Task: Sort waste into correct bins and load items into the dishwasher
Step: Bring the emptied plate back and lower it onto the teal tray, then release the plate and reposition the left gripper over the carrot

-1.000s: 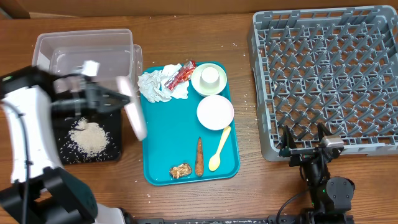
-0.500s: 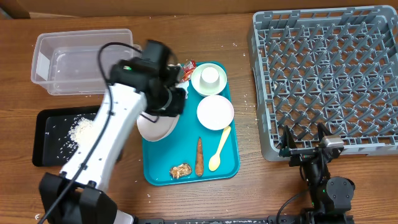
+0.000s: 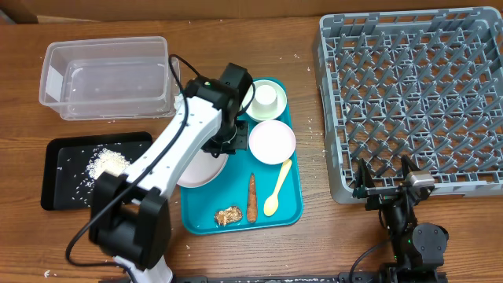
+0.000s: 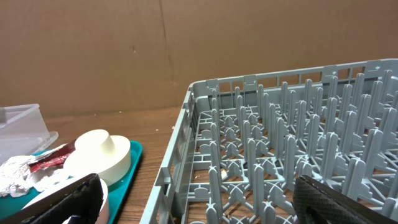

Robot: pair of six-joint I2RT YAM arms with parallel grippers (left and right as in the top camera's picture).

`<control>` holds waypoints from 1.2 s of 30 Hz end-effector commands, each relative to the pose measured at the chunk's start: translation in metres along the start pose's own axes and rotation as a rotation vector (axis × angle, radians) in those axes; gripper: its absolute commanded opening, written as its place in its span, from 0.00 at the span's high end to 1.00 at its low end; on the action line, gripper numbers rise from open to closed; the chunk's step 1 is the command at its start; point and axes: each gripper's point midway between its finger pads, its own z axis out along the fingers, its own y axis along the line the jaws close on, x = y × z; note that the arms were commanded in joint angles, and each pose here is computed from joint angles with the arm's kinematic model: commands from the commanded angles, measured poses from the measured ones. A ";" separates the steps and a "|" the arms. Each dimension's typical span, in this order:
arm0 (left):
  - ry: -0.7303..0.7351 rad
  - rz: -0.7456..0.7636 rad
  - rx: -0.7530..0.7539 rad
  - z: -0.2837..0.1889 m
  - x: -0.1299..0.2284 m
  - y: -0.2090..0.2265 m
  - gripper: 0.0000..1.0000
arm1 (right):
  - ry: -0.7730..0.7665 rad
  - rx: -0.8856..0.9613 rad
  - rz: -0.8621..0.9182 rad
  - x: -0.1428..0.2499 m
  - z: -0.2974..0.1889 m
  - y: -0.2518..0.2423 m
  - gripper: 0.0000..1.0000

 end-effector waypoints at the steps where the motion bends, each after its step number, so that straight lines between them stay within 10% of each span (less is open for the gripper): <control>1: 0.033 -0.016 -0.030 0.019 -0.002 0.000 0.96 | -0.003 0.006 -0.004 0.002 0.000 -0.001 0.00; 36: 0.071 0.087 0.049 0.004 0.003 -0.020 0.90 | -0.003 0.005 -0.004 0.002 0.000 -0.001 0.00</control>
